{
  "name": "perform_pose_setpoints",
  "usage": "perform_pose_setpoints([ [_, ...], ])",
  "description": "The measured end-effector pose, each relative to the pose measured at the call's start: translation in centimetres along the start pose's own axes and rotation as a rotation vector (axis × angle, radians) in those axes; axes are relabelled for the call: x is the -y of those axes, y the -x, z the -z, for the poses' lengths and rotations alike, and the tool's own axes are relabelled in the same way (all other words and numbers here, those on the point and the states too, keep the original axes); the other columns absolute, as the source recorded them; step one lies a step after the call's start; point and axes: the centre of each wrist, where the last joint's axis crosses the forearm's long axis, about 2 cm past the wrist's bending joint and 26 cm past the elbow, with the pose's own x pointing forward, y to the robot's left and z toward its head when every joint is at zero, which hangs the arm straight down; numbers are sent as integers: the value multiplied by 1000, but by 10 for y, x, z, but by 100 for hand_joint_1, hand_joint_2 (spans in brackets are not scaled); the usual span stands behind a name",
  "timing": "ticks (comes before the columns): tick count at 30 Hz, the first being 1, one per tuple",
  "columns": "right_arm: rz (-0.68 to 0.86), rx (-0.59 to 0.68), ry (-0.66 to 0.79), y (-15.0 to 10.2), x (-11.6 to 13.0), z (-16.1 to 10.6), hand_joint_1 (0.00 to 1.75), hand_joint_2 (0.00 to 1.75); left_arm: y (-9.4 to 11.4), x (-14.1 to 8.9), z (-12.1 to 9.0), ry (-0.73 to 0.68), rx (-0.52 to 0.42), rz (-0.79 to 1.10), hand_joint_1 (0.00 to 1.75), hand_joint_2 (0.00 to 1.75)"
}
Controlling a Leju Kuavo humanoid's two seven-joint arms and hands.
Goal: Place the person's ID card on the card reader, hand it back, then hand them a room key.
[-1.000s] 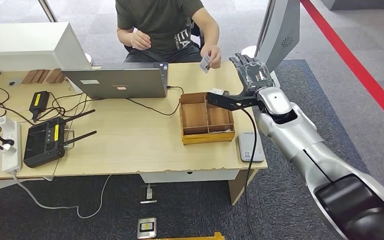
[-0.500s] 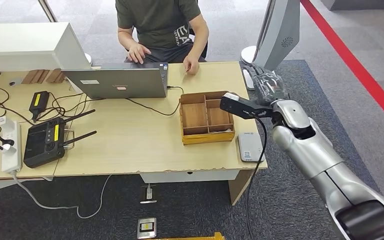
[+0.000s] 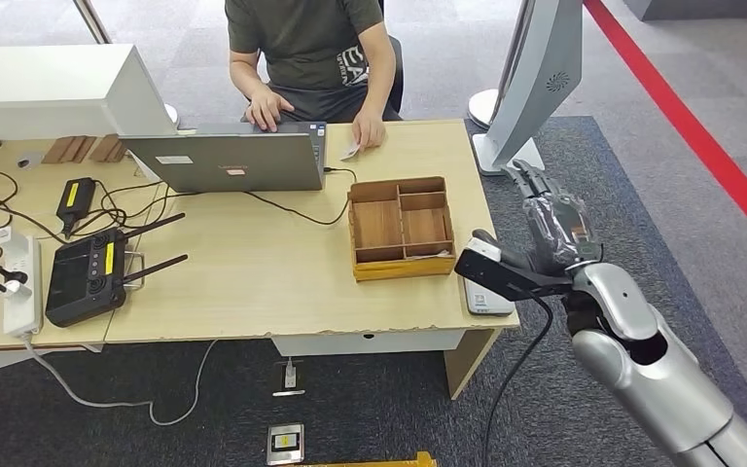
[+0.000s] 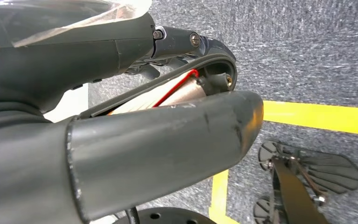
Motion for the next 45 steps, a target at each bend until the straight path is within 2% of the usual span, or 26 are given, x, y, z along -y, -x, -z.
perform_pose_setpoints([
  [5,17,16,82,-9,-2,-25,0,0,-1,5,-1,2,10,-25,0,0],
  [9,34,7,109,-18,-10,-44,0,175,-1,8,-1,0,-3,-40,0,0],
  [14,68,11,141,-29,-22,-60,0,175,-2,11,-2,-1,-20,-65,0,0],
  [20,48,14,174,-46,-38,-66,0,175,-3,16,-2,-1,-29,-91,0,0],
  [28,-67,-67,168,-63,-57,-72,0,175,-3,22,-3,2,-30,-124,0,0],
  [35,-80,-85,120,-73,-69,-69,0,175,-3,25,-4,8,-32,-133,0,0],
  [45,-88,-92,57,-83,-87,-47,0,175,-4,26,-4,3,-47,-144,0,0],
])
